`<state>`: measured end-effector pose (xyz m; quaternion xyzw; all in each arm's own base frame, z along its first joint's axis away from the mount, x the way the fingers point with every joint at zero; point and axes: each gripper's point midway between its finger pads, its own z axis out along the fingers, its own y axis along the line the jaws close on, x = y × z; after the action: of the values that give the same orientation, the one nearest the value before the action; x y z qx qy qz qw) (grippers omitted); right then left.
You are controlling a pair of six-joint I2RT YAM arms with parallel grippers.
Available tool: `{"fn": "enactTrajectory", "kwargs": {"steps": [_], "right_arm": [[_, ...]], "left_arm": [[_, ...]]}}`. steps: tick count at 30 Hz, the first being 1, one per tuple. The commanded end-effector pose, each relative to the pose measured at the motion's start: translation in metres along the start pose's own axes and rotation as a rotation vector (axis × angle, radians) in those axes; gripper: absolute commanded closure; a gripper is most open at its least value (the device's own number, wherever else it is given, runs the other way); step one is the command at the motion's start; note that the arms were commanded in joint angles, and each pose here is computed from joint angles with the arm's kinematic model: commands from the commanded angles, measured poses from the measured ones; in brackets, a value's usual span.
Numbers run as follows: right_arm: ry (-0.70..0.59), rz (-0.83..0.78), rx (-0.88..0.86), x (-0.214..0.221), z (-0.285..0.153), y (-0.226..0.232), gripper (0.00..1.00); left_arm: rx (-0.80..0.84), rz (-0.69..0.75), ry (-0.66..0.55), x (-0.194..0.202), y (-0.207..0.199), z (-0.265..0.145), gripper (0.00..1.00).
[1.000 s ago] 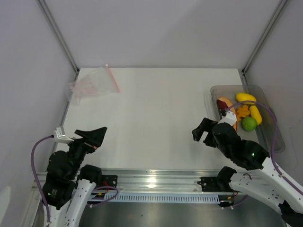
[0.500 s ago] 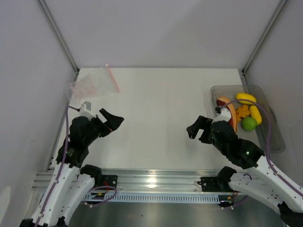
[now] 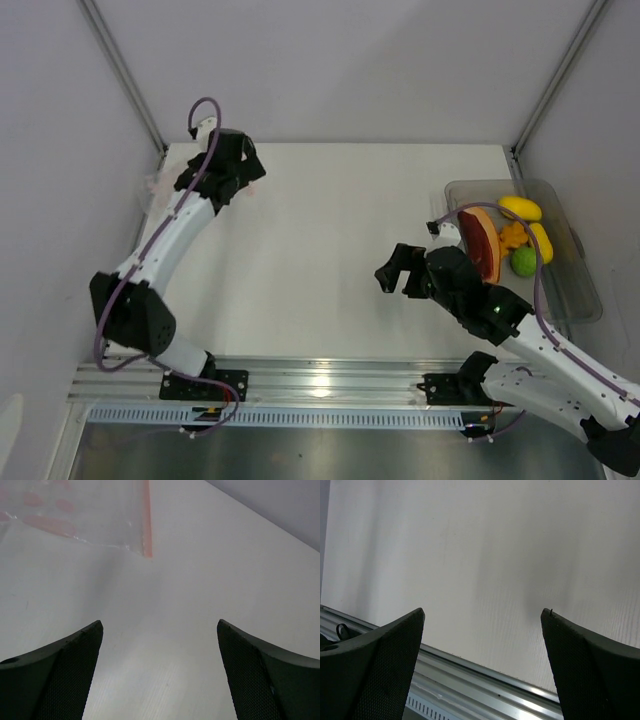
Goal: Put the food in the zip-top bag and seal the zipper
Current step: Pick up the zipper food storage bag at the corner of the board.
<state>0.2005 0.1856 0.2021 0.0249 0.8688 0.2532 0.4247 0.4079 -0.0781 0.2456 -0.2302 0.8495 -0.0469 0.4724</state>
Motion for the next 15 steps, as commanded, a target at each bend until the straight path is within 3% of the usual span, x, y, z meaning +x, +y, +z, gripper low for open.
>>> {"fn": "enactTrajectory", "kwargs": {"steps": [1,3,4,8,14,15], "right_arm": [[-0.022,-0.021,-0.033,-0.005,0.006,0.006,0.00],[-0.007,-0.031,-0.044,-0.001,0.007,0.007,0.01],[-0.005,-0.033,-0.048,-0.001,0.007,0.007,0.00],[-0.001,-0.034,-0.052,0.003,0.008,0.003,0.01],[0.007,-0.027,-0.058,0.010,0.010,-0.002,0.01],[0.012,-0.030,-0.050,0.013,0.012,-0.006,0.01]], "left_arm": [[-0.243,0.106,-0.073,-0.022,0.018,0.035,0.05],[-0.290,0.119,-0.119,-0.044,0.009,0.046,0.05],[-0.371,0.156,-0.111,-0.033,0.016,0.069,0.04],[-0.449,0.243,-0.143,-0.040,0.007,0.107,0.04],[-0.391,0.360,-0.163,-0.030,-0.021,0.170,0.03],[-0.407,0.352,-0.194,-0.045,-0.028,0.169,0.01]]}}
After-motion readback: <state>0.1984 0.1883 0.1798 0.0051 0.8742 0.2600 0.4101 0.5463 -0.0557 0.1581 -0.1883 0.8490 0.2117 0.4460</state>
